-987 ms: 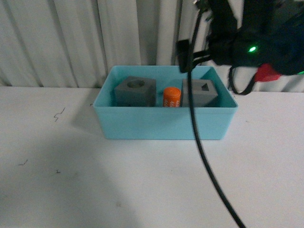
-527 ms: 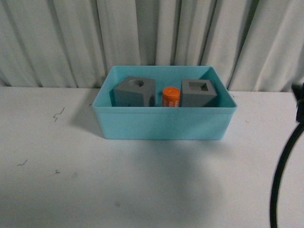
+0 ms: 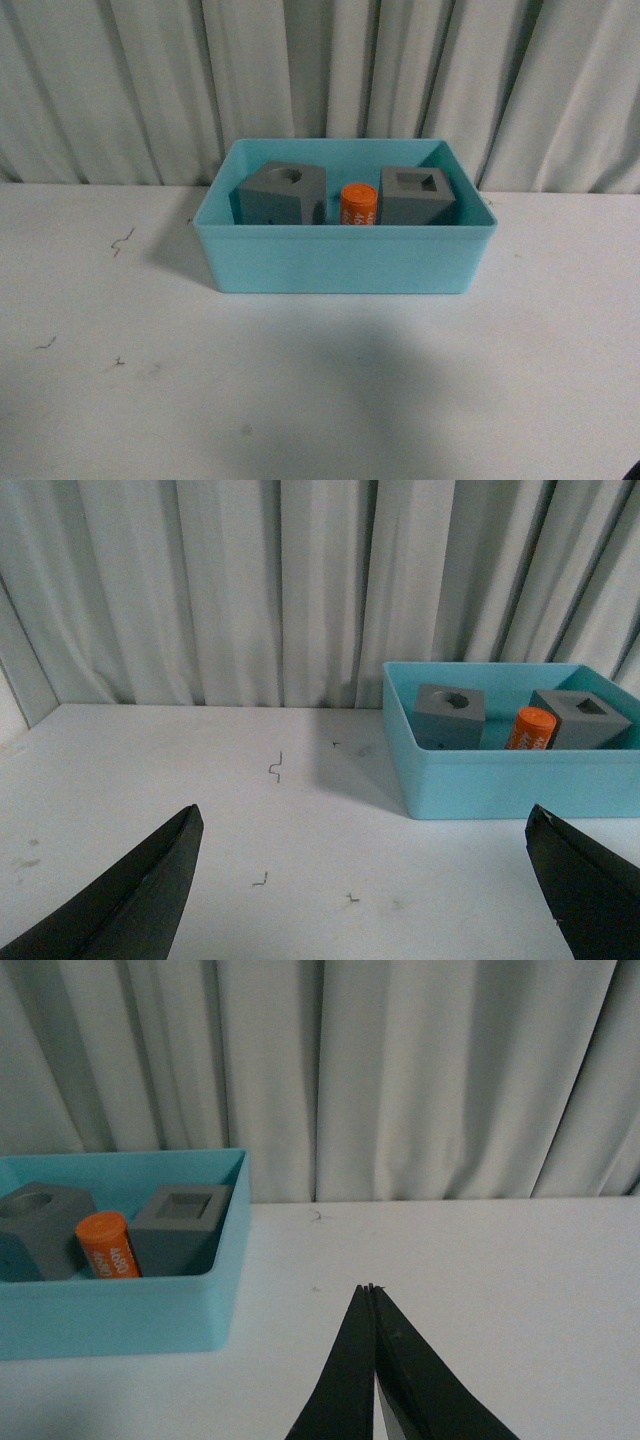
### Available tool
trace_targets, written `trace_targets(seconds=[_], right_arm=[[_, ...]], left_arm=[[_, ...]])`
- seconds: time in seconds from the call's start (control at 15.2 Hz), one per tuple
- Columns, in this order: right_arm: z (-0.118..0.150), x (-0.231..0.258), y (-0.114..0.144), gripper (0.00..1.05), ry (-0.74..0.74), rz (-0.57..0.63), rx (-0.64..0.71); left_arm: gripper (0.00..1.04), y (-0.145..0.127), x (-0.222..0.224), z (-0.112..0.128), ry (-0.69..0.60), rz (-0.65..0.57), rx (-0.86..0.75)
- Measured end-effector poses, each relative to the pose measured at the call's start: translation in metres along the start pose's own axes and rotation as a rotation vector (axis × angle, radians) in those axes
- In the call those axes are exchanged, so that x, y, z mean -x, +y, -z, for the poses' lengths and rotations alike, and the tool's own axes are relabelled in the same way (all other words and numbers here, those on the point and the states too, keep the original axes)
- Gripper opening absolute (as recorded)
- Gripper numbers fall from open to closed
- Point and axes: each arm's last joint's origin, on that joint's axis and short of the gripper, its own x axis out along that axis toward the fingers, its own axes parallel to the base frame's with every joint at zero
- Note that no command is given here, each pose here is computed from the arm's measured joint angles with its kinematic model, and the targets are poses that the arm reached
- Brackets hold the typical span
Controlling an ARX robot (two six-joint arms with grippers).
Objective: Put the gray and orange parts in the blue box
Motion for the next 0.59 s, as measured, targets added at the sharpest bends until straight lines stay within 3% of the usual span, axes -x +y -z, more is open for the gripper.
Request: trace_targets(seconds=[0.59], right_arm=[[-0.002, 0.053, 0.0, 0.02, -0.013, 0.001, -0.005]], left_arm=[[0.98, 0.0, 0.0, 0.0, 0.0, 0.0, 0.0]])
